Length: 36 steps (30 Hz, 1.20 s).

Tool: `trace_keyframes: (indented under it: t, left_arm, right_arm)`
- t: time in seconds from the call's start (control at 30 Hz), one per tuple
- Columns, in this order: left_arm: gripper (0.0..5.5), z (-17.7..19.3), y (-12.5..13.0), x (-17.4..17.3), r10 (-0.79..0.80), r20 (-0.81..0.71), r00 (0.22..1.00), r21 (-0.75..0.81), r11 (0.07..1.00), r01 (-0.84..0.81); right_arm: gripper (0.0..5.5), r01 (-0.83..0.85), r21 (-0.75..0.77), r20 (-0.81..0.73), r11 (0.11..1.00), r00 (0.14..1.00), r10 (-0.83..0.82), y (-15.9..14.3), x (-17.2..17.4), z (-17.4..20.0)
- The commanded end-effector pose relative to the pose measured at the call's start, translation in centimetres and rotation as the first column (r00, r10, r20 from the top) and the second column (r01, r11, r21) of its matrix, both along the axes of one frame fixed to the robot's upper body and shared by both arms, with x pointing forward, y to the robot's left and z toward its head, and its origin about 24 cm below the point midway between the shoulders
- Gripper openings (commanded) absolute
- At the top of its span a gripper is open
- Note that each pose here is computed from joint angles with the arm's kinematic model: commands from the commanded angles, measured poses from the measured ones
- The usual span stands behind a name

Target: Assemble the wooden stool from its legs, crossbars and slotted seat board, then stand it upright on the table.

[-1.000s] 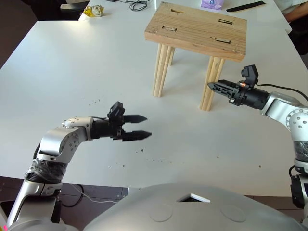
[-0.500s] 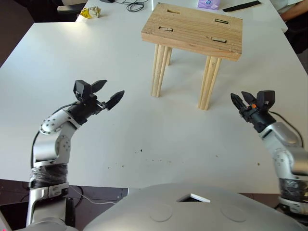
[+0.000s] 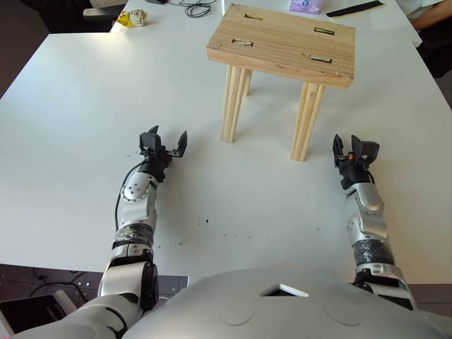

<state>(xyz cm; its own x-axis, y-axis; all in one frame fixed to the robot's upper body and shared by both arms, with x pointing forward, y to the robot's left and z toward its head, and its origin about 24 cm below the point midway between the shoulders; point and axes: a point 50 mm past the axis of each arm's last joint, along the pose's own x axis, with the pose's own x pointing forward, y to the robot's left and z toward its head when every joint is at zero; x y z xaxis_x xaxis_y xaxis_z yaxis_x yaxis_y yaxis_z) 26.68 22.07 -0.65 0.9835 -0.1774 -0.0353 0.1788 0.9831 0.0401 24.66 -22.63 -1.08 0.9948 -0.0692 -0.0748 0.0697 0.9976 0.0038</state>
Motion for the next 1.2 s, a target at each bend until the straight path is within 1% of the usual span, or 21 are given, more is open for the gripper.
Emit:
trace_keyframes:
  t: [0.03, 0.17, 0.2, 0.27, 0.3, 0.33, 0.57, 0.87, 1.07, 1.2]
  left_arm:
    - [4.62, -1.4, -2.5, 0.1, -0.023, -0.023, 0.999, 0.020, 1.000, 0.024]
    - [4.62, -2.0, -3.3, 0.6, 0.047, -0.026, 0.999, -0.030, 0.998, -0.047]
    - [4.42, -2.1, -3.2, 0.7, 0.062, -0.031, 0.998, -0.036, 0.997, -0.063]
    - [4.22, -2.3, -3.1, 0.8, 0.091, -0.046, 0.995, -0.045, 0.995, -0.093]
    - [3.98, -2.4, -3.0, 0.9, 0.103, -0.049, 0.993, -0.052, 0.993, -0.105]
    - [3.95, -2.5, -3.0, 0.9, 0.111, -0.056, 0.992, -0.053, 0.992, -0.114]
    - [3.95, -2.5, -2.8, 1.4, 0.186, -0.047, 0.981, 0.005, 0.983, -0.186]
    - [3.95, -2.7, -2.7, 1.7, 0.241, -0.058, 0.969, 0.034, 0.970, -0.239]
    - [3.95, -2.4, -2.9, 2.1, 0.224, -0.052, 0.973, 0.026, 0.974, -0.223]
    - [3.95, -2.3, -3.3, 2.4, 0.217, -0.042, 0.975, 0.041, 0.976, -0.215]
  right_arm:
    - [2.28, 0.011, 0.005, -0.065, 1.000, 0.998, -0.011, 0.8, 0.6, -1.9]
    - [2.28, 0.016, -0.028, -0.070, 0.999, 0.997, -0.017, 1.9, 1.7, -2.5]
    - [2.27, 0.021, -0.031, -0.070, 0.999, 0.997, -0.023, 2.1, 1.9, -2.6]
    - [2.27, 0.037, -0.044, -0.067, 0.998, 0.997, -0.040, 2.1, 2.2, -2.6]
    - [2.27, 0.048, -0.046, -0.067, 0.998, 0.996, -0.051, 2.1, 2.3, -2.7]
    - [2.27, 0.053, -0.048, -0.071, 0.997, 0.996, -0.057, 2.1, 2.4, -2.7]
    - [2.27, 0.059, -0.069, -0.068, 0.996, 0.996, -0.064, 2.3, 3.4, -2.5]
    - [2.27, 0.075, -0.091, -0.069, 0.993, 0.994, -0.082, 2.6, 3.9, -2.4]
    - [2.27, 0.075, -0.085, -0.091, 0.994, 0.992, -0.083, 3.2, 3.8, -2.9]
    - [2.27, 0.046, -0.095, -0.101, 0.994, 0.993, -0.056, 4.2, 3.8, -3.1]
